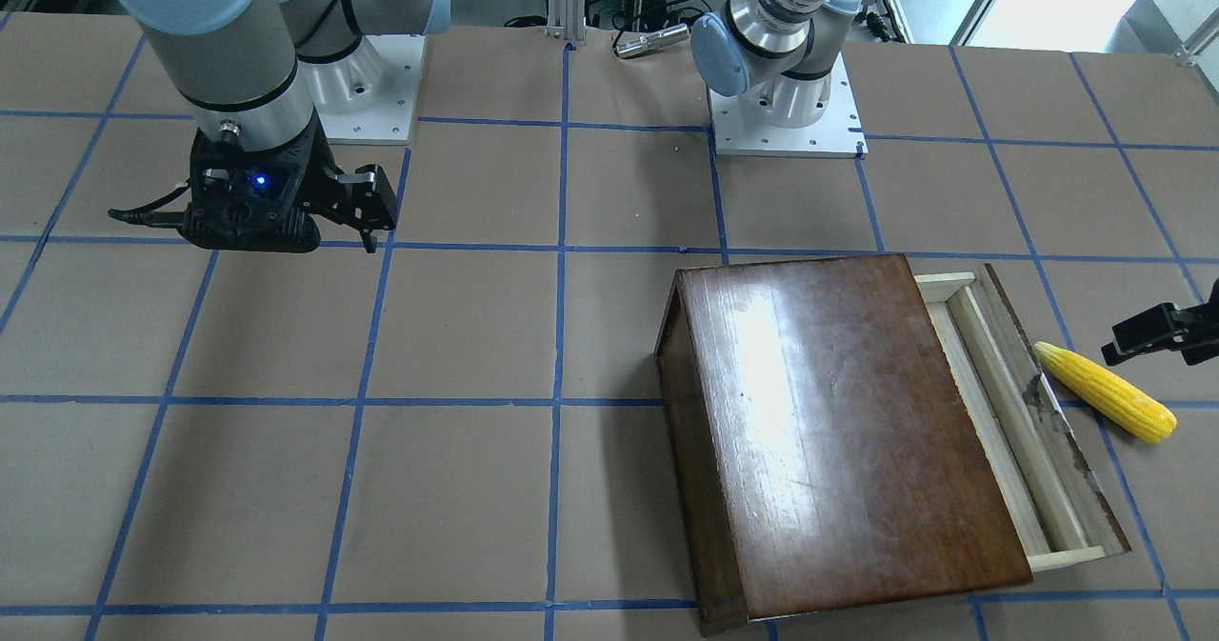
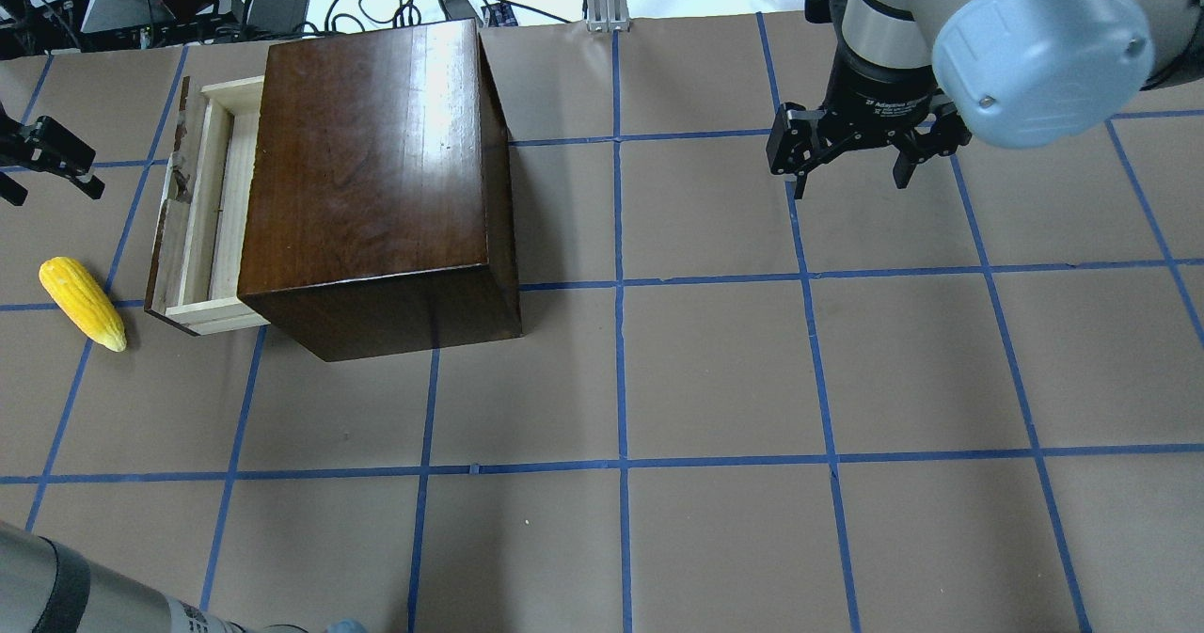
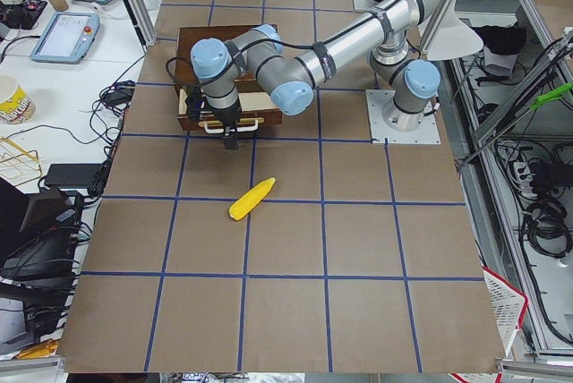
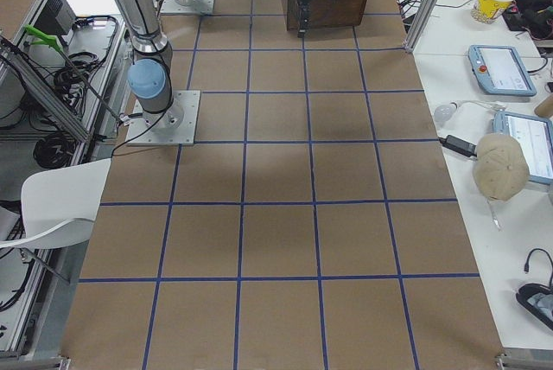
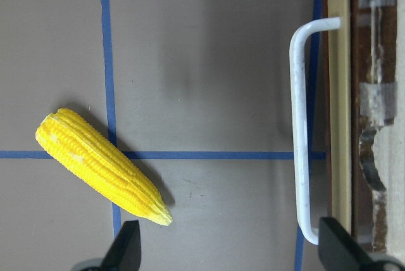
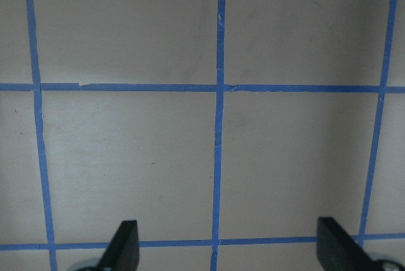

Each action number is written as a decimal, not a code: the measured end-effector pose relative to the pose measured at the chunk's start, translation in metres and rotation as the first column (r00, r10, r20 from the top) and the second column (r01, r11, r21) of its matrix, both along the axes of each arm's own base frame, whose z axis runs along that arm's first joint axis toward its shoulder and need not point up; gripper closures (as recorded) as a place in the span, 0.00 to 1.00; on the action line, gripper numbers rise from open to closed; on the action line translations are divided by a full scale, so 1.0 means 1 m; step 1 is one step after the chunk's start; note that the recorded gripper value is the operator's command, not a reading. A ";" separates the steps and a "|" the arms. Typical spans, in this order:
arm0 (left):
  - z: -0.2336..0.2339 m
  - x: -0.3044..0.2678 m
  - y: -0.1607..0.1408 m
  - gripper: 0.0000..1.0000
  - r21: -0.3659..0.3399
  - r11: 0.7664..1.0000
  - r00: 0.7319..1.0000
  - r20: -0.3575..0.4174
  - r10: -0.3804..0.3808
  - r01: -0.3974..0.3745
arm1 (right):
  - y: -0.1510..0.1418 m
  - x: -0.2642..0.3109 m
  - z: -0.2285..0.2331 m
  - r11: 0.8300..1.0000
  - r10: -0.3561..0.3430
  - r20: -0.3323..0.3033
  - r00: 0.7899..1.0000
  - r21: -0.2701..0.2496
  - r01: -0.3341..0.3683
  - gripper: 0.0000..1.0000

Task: Open drawer and put corn inside
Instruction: 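Release the handle and move the left gripper toward the yellow corn, then lower the left gripper over the yellow corn and grasp it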

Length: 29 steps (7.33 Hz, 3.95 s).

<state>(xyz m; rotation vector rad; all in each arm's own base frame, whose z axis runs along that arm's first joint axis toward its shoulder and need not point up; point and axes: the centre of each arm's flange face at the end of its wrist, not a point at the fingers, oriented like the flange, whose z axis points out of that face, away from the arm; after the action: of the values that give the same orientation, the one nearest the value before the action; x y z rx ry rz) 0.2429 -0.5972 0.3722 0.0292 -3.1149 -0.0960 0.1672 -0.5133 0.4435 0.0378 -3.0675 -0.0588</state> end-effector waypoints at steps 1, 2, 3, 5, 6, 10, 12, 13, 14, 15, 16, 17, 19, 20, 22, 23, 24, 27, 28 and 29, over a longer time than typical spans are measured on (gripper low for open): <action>-0.006 0.003 0.000 0.00 0.006 1.000 1.000 -0.005 -0.008 0.008 | 0.000 0.000 0.000 1.000 0.000 0.000 1.000 0.000 0.000 0.00; -0.014 0.008 0.000 0.00 0.016 1.000 1.000 -0.011 -0.006 0.006 | 0.000 0.000 0.000 1.000 0.000 0.000 1.000 0.000 0.000 0.00; -0.023 0.017 0.003 0.00 0.029 1.000 1.000 -0.020 0.005 -0.004 | 0.000 0.000 0.000 1.000 0.000 0.000 1.000 0.001 0.000 0.00; -0.049 0.044 0.004 0.00 0.035 0.999 1.000 -0.003 0.022 -0.022 | 0.000 0.000 0.000 1.000 0.000 -0.001 1.000 0.001 0.000 0.00; -0.066 0.057 0.003 0.00 0.044 0.999 1.000 0.031 0.000 -0.002 | 0.000 0.000 0.000 1.000 0.000 -0.001 1.000 0.001 0.000 0.00; -0.115 0.097 0.012 0.00 0.020 1.000 0.997 0.075 0.004 -0.005 | 0.000 0.000 0.000 1.000 0.000 -0.001 1.000 0.000 0.000 0.00; -0.120 0.104 0.016 0.00 0.014 0.999 0.997 0.066 0.027 -0.028 | 0.000 0.000 0.000 1.000 0.000 -0.002 1.000 0.000 0.000 0.00; -0.122 0.105 0.017 0.00 0.007 0.998 0.997 0.056 0.056 -0.057 | 0.000 0.000 0.000 1.000 0.000 -0.001 1.000 0.001 0.000 0.00; -0.125 0.107 0.020 0.00 0.007 0.992 0.991 0.052 0.126 -0.127 | 0.000 0.000 0.000 1.000 0.000 -0.001 1.000 0.001 0.000 0.00; -0.130 0.106 0.022 0.00 0.013 0.977 0.976 0.052 0.213 -0.214 | 0.000 0.000 0.000 1.000 0.000 -0.001 1.000 0.001 0.000 0.00; -0.134 0.105 0.025 0.00 0.020 0.952 0.951 0.058 0.303 -0.304 | 0.000 0.000 0.000 1.000 0.000 -0.001 1.000 0.001 0.000 0.00; -0.138 0.104 0.028 0.00 0.026 0.920 0.919 0.065 0.390 -0.392 | 0.000 0.000 0.000 1.000 0.000 -0.001 1.000 0.001 0.000 0.00; -0.149 0.101 0.034 0.00 0.044 0.857 0.858 0.071 0.510 -0.513 | 0.000 0.000 0.000 1.000 0.000 -0.001 1.000 0.001 0.000 0.00; -0.159 0.101 0.038 0.00 0.043 0.839 0.839 0.074 0.539 -0.543 | 0.000 0.000 0.000 1.000 0.000 -0.001 1.000 0.001 0.000 0.00; -0.180 0.106 0.047 0.00 -0.034 0.828 0.824 0.089 0.560 -0.559 | 0.000 0.000 0.000 1.000 0.000 0.000 1.000 0.001 0.000 0.00; -0.187 0.107 0.049 0.00 -0.081 0.825 0.819 0.096 0.565 -0.559 | 0.000 0.000 0.000 1.000 0.000 0.000 1.000 0.001 0.000 0.00; -0.190 0.107 0.050 0.00 -0.108 0.822 0.817 0.100 0.568 -0.559 | 0.000 0.000 0.000 1.000 0.000 -0.001 1.000 0.001 0.000 0.00; -0.192 0.107 0.050 0.00 -0.125 0.821 0.816 0.096 0.569 -0.558 | 0.000 0.000 0.000 1.000 0.000 -0.002 1.000 0.000 0.000 0.00; -0.193 0.107 0.050 0.29 -0.124 0.821 0.817 0.094 0.569 -0.558 | 0.000 0.000 0.000 1.000 0.000 -0.001 1.000 0.000 0.000 0.00; -0.193 0.106 0.050 0.46 -0.123 0.821 0.817 0.092 0.569 -0.558 | 0.000 0.000 0.000 1.000 0.000 -0.002 1.000 0.000 0.000 0.00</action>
<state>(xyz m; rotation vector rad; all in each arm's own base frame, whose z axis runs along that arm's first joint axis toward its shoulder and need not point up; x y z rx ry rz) 0.3494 -0.5474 0.1789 0.9877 -3.0678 0.0649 0.1670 -0.5133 0.4435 0.0379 -3.0659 -0.0589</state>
